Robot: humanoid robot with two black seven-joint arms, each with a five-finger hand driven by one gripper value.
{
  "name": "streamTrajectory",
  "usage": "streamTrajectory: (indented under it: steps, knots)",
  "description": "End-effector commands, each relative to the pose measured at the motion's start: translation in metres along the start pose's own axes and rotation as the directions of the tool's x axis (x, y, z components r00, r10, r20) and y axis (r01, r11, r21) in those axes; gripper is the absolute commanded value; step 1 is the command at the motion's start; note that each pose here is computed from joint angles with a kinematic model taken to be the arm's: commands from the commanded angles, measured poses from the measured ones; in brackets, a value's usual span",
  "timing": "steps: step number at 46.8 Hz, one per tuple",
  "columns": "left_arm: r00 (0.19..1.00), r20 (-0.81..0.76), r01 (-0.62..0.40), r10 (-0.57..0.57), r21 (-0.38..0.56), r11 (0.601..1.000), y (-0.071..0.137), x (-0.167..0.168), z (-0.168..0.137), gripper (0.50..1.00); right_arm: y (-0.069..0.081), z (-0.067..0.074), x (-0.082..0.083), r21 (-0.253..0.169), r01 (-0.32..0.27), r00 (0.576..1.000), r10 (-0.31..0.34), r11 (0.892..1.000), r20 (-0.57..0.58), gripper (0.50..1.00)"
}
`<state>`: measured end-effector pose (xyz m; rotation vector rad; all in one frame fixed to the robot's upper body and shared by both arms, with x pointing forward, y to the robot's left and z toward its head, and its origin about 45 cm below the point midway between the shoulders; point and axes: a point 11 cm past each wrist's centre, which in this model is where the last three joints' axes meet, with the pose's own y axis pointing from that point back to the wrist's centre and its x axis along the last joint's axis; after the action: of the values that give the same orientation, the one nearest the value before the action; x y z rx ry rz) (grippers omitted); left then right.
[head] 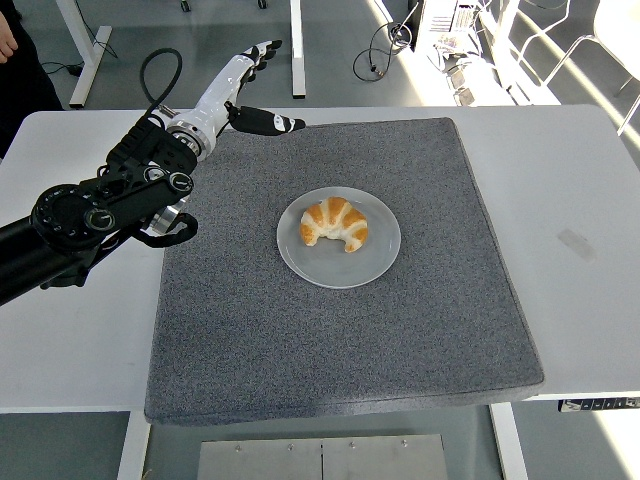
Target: Place the bread on the plate
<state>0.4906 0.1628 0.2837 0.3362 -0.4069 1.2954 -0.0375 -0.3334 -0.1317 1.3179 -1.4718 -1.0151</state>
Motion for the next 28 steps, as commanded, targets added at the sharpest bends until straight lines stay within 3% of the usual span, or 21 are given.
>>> streamTrajectory:
  steps: [1,8,17,28]
  knots:
    - [0.995,-0.079,-0.057,0.058,0.017,0.998,-0.002,0.014,-0.007,0.964,0.000,-0.001,0.000,0.002,0.000,1.000,0.000,1.000,-0.001,1.000]
    - [0.963,-0.233,-0.136,0.136,0.016,0.991,-0.002,0.032,-0.013,0.965,0.000,0.000,0.000,-0.001,0.000,1.000,0.000,1.000,-0.001,1.000]
    - [0.870,-0.417,-0.241,0.262,0.103,0.965,-0.001,0.060,-0.035,0.965,0.000,-0.001,0.000,0.001,0.000,1.000,0.000,1.000,-0.001,1.000]
    - [0.758,-0.584,-0.227,0.290,0.181,0.957,-0.006,0.044,-0.057,0.963,0.000,-0.001,0.000,0.001,0.000,1.000,0.000,1.000,-0.001,1.000]
